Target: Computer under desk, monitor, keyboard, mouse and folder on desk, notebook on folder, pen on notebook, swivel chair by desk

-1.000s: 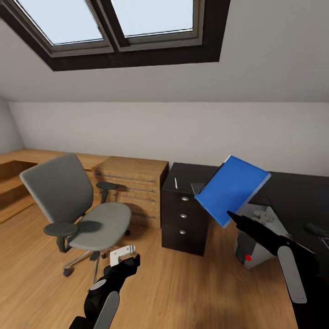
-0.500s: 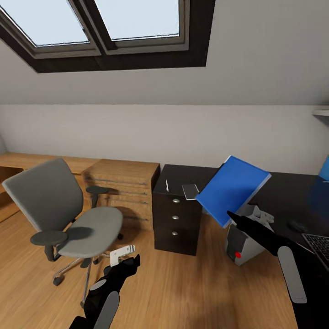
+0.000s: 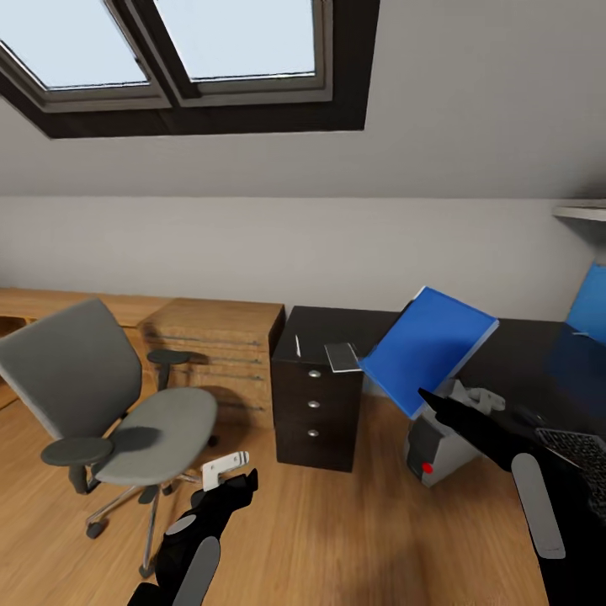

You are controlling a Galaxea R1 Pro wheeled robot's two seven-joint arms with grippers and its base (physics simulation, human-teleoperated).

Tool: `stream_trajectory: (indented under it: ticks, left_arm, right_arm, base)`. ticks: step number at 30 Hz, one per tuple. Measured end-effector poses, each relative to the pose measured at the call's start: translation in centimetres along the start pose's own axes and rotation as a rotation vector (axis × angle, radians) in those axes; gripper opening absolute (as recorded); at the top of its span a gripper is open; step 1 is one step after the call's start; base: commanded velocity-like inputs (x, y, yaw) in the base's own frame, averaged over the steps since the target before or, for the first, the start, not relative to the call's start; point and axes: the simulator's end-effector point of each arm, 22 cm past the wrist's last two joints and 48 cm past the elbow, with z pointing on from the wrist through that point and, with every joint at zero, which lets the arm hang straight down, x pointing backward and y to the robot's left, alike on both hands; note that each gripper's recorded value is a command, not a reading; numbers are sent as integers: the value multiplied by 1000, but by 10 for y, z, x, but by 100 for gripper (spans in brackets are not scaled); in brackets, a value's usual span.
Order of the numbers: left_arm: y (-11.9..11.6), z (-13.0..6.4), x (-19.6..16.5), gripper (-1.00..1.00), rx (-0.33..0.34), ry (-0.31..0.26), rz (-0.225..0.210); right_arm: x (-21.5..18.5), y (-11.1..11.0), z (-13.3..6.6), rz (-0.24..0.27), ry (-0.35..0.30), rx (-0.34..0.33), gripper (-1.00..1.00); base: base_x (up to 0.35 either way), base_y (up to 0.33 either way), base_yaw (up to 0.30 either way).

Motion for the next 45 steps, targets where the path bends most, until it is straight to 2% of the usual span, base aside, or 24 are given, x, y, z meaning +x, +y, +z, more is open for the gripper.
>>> stream_trajectory:
  ticks: [19, 26, 36, 45]
  left_arm:
    - [-3, -6, -6, 100, 1, 5, -1]
    - [-2, -6, -6, 100, 0, 6, 0]
    - [-2, -6, -6, 100, 0, 6, 0]
    - [-2, -6, -6, 100, 0, 6, 0]
  right_arm:
    - [-9, 6, -2, -2, 1, 1, -100]
    - [-9, 5, -2, -2, 2, 3, -100]
    - [-9, 5, -2, -1, 2, 1, -100]
    - [-9, 5, -3, -2, 1, 1, -100]
  base:
    - [32, 0, -241]
    - [266, 0, -32]
    - [40, 0, 0]
    - [276, -50, 0]
